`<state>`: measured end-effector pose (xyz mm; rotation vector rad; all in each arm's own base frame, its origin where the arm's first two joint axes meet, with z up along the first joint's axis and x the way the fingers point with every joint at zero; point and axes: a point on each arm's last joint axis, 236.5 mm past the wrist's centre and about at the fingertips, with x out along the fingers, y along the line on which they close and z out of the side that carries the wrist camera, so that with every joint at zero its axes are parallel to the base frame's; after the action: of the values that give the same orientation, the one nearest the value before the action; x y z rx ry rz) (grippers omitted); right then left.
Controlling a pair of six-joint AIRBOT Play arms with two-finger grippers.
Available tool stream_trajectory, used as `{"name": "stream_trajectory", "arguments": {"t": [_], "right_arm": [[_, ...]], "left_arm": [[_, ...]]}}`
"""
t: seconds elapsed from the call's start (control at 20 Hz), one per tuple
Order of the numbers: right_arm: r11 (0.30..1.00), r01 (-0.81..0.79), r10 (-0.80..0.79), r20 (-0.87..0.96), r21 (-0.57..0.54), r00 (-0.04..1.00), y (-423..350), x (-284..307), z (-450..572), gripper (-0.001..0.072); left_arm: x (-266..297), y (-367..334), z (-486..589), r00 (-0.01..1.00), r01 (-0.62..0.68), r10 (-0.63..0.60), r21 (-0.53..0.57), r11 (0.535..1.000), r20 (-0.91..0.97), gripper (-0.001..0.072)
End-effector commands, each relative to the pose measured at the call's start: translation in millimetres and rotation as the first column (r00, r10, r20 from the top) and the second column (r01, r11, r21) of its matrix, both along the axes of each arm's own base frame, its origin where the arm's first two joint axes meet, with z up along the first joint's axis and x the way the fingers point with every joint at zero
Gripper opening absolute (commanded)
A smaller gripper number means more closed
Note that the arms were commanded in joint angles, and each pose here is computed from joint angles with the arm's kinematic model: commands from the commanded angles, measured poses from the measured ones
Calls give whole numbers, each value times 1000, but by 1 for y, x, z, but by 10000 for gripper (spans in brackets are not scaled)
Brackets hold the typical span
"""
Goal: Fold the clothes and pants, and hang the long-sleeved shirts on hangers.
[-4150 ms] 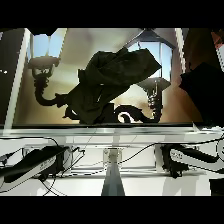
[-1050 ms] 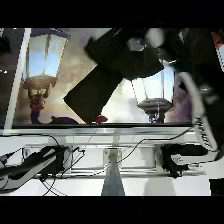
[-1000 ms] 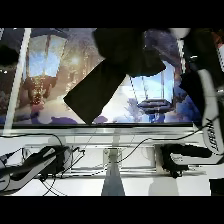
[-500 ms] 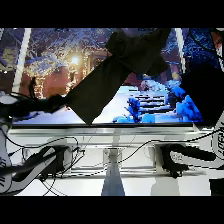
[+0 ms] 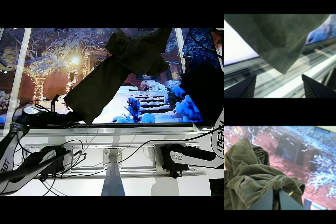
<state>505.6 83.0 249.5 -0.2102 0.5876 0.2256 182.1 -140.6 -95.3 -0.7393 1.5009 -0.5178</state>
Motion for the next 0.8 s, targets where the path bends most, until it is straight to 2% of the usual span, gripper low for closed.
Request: {"name": "stream_trajectory", "arguments": {"t": [0.0,0.15,0.3,0.35,0.45,0.5,0.55,0.6,0.75], "right_arm": [[1000,0,0,-3,0,1000,0,0,-1,33],[1000,0,0,-3,0,1000,0,0,-1,33],[1000,0,0,-2,0,1000,0,0,-1,33],[1000,0,0,-2,0,1000,0,0,-1,33],[1000,0,0,-2,0,1000,0,0,-1,33],[1000,0,0,-2,0,1000,0,0,-1,33],[1000,0,0,-2,0,1000,0,1,-1,33],[1000,1,-1,0,-2,1000,0,1,-1,33],[999,23,-21,72,-33,997,-9,11,12,33]], "left_arm": [[1,-10,-16,999,24,-26,54,998,23,637],[12,-14,-26,999,-51,51,66,997,0,637],[18,-26,-32,994,-102,104,34,994,-37,629],[17,-31,-33,994,-96,97,18,995,-44,510],[16,-38,-35,996,-80,80,-3,997,-43,185],[19,-40,-34,995,-94,93,-14,996,-43,128],[25,-42,-32,994,-108,107,-24,994,-39,115],[34,-41,-27,994,-112,112,-29,993,-19,15],[99,-34,10,980,-143,149,-54,988,135,18]]}}
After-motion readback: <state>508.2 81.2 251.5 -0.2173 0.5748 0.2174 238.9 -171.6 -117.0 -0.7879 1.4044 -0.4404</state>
